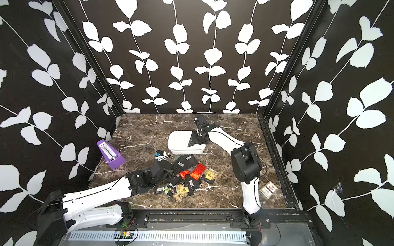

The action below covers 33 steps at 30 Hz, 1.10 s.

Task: Put the tea bags into the storage box
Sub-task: Place the tea bag in the storage box, then pick up the tea bag from the center of the board.

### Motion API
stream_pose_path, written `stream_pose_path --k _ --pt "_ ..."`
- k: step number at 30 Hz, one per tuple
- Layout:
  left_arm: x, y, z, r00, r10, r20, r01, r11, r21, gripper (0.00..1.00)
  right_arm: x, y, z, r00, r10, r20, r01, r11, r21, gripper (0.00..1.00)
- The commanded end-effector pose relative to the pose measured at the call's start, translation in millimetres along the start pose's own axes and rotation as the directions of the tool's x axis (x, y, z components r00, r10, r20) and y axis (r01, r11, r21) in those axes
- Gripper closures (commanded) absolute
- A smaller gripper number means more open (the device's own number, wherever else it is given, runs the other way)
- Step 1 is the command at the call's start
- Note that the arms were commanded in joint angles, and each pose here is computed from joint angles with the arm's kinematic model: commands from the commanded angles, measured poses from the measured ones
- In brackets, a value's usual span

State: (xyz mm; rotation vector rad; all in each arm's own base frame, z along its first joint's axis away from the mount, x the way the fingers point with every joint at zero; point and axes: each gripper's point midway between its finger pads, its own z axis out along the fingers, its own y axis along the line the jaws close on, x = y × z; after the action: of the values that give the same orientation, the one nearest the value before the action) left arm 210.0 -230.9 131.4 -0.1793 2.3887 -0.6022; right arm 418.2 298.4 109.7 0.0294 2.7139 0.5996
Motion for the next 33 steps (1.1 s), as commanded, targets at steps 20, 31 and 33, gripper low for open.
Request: stream_pose_path --k 20,31,33 --pt "1 -59 3 0.998 0.008 -0.059 0.004 0.982 0.191 0.68 11 -12 -157 0.968 -0.152 0.202 0.139 0.987 0.077 0.54" --pt "49 -154 51 0.971 0.129 -0.201 -0.065 0.952 0.299 0.83 150 -108 -166 0.983 0.079 0.166 -0.086 0.996 0.038 0.53" --pt "57 -158 63 0.961 0.144 -0.234 -0.075 0.957 0.279 0.86 167 -118 -160 0.978 0.133 0.161 -0.137 0.991 0.012 0.53"
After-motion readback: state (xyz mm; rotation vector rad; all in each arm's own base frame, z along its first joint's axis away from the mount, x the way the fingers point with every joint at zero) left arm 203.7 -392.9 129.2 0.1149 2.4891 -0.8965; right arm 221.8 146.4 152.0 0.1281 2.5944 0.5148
